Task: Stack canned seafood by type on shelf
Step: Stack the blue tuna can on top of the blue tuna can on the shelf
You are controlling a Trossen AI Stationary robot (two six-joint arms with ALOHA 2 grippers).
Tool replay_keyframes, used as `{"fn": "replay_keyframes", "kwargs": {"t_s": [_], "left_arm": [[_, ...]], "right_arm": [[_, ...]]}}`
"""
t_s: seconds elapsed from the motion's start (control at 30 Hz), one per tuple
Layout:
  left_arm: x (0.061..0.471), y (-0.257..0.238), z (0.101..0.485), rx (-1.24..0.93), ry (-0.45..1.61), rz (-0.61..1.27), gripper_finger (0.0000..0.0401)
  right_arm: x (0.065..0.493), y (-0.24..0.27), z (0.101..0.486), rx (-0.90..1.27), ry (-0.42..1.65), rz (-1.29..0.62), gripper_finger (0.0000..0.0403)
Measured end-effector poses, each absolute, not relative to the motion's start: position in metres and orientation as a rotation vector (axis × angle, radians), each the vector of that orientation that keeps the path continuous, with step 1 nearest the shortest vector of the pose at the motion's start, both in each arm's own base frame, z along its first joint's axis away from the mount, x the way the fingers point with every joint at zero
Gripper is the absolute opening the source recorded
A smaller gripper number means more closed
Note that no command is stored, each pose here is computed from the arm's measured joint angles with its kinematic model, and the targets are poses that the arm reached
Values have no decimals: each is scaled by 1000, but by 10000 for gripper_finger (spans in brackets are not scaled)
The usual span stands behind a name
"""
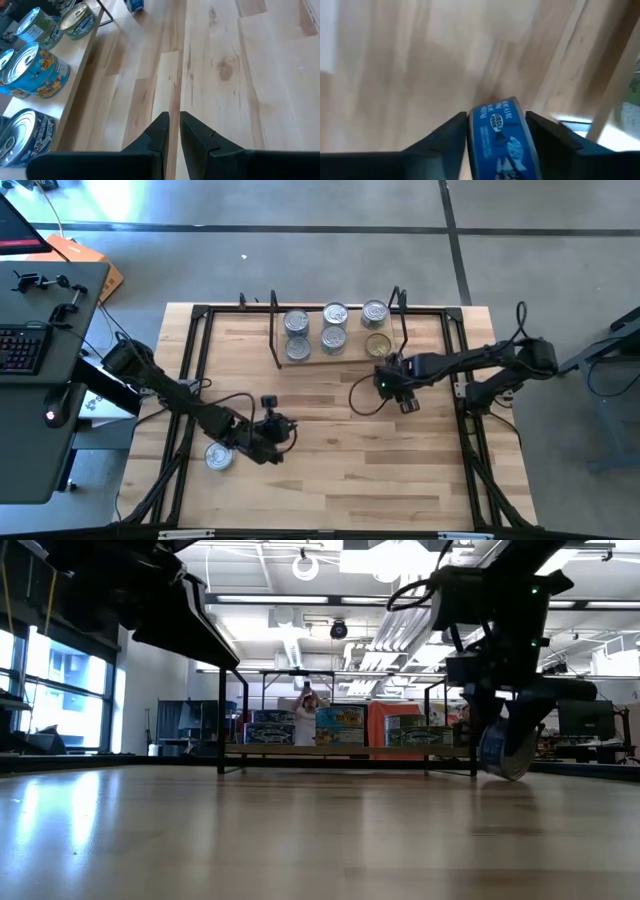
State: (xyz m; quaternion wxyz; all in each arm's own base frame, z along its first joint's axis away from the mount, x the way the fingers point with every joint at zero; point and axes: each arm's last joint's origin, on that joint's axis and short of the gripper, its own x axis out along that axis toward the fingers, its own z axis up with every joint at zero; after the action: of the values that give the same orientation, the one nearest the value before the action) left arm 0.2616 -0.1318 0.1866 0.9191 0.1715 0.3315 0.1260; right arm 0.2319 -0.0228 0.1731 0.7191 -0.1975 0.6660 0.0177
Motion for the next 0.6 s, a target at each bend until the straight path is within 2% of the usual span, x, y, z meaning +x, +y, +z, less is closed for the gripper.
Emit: {"fn": "replay_keyframes", "kwargs": {"t_s": [0.17,0.33,0.43,0.6], "left_arm": [[259,-136,187,360,679,247,35],[252,-141,187,417,670,282,35],[239,-145,190,474,673,324,35],[213,-146,198,496,643,435,35]], "right_arm": [[232,2,172,-286,1456,-109,116],[238,38,174,-179,1317,-167,116],[251,64,179,-132,1102,-154,116],[284,99,174,-175,754,-145,116]]}}
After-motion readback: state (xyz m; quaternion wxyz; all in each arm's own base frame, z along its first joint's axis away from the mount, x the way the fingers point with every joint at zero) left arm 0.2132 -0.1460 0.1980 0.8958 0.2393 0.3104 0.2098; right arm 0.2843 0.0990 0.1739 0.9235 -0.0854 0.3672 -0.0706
